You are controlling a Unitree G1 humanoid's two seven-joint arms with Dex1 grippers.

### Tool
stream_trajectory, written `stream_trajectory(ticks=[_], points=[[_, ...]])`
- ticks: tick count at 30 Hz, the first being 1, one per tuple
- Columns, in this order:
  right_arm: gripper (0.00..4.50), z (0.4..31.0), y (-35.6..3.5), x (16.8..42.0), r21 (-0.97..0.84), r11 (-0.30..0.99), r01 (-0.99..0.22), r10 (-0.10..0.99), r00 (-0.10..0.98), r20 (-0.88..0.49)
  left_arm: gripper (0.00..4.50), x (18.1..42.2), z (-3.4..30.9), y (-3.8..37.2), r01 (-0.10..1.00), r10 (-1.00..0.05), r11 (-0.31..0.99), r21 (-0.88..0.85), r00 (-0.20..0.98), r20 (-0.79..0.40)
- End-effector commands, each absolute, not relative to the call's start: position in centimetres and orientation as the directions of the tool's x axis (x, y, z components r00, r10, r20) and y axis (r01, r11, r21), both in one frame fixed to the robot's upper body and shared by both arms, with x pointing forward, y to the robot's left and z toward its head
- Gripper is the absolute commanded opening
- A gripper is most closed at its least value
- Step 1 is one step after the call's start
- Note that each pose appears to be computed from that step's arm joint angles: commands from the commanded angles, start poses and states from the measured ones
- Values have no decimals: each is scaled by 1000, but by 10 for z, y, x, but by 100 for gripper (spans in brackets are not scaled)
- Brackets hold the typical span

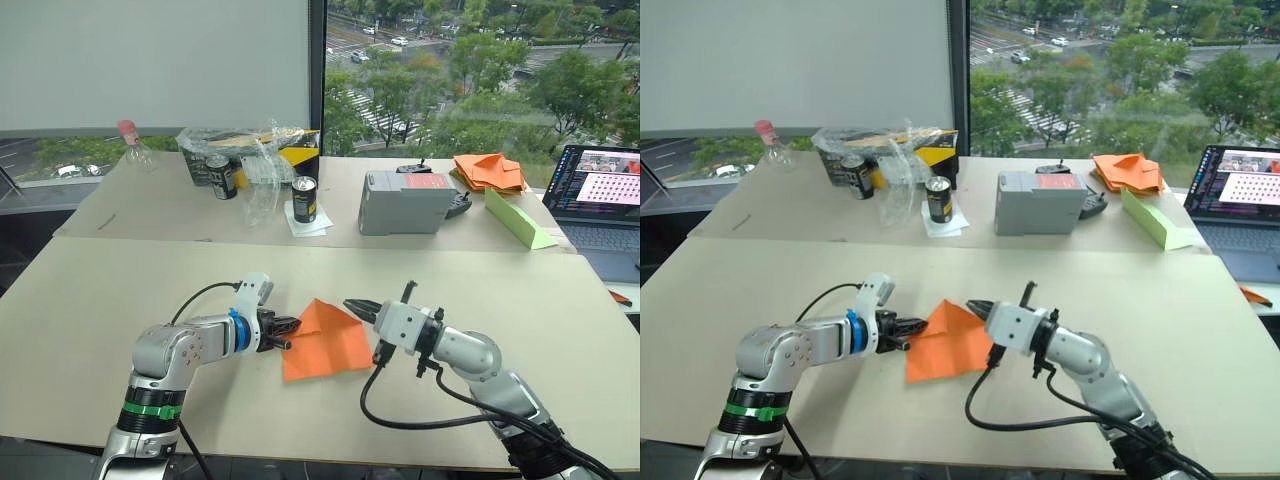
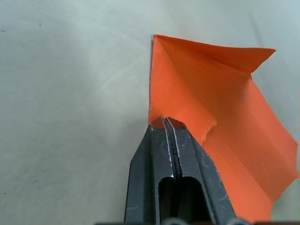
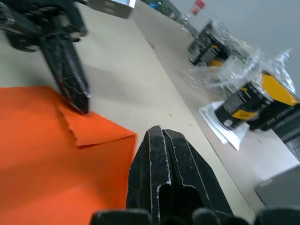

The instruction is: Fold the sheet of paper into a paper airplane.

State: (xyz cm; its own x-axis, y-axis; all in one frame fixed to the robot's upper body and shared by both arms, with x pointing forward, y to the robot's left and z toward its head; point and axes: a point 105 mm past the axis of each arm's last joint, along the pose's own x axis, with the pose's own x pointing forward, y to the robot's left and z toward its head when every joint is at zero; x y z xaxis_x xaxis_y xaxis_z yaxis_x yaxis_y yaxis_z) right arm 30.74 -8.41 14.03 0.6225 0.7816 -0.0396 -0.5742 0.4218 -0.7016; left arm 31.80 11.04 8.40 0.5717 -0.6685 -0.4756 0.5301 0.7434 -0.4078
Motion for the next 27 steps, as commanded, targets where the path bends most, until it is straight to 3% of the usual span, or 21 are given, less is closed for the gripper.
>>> stream_trajectory(ticks=[1,5,18,27], points=[[2,134,-99,315,-762,361,-538,748,654,-108,0,316,76,114,505,-644,765,-400,574,-505],[2,112,-105,301,-743,240,-625,780,580,-236,0,316,76,114,504,-643,765,-400,576,-505],[2,91,-120,271,-518,207,-830,798,450,-402,0,315,75,115,503,-642,767,-399,576,-506],[2,80,-127,265,-469,179,-865,777,417,-472,0,315,75,116,504,-641,767,-397,576,-507]])
